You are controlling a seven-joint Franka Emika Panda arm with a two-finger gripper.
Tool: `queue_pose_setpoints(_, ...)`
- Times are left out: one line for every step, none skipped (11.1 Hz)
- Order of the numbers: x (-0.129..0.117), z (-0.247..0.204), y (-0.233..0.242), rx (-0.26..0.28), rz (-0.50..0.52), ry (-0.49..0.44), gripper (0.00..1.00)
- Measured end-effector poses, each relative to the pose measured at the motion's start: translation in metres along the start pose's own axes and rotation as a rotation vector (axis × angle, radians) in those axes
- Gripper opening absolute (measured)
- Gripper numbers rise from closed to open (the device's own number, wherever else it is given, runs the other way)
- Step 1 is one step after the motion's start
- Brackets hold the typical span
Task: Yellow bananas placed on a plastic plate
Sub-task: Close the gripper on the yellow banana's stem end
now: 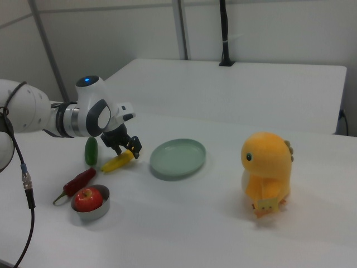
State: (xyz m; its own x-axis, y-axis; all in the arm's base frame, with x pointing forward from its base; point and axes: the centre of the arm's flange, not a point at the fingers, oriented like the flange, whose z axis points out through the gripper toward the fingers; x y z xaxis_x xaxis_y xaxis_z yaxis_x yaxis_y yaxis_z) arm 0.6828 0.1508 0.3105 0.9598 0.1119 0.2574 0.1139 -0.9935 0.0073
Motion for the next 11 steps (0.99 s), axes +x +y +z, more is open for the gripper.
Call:
queue_pose_setpoints(0.0, 0.0, -0.003, 0.0, -0.007, 0.0, 0.73)
queue_pose_setpoints(-0.001, 0.0, -0.006, -0.001, -0.016, 0.001, 0.56)
queue_pose_setpoints(-0.001, -0.001, -0.008, -0.001, -0.023, 0.002, 0.38)
queue_pose_setpoints(-0.001, -0.001, -0.01, -0.001, -0.026, 0.003, 0.28)
queue_pose_setpoints(-0.001, -0.001, -0.01, -0.001, -0.026, 0.003, 0.28)
queue_pose_setpoints(-0.001, -0.001, -0.009, -0.001, -0.026, 0.003, 0.28)
queue_pose_setpoints(0.0, -0.001, -0.009, -0.002, -0.025, 0.003, 0.28)
queue_pose_setpoints(0.0, -0.002, -0.009, -0.002, -0.024, 0.005, 0.28)
queue_pose_setpoints(0.001, -0.003, -0.008, -0.001, -0.023, 0.008, 0.28)
queue_pose_setpoints(0.004, -0.006, -0.007, -0.001, -0.02, 0.015, 0.28)
queue_pose_setpoints(0.006, -0.011, -0.005, -0.002, -0.016, 0.023, 0.28)
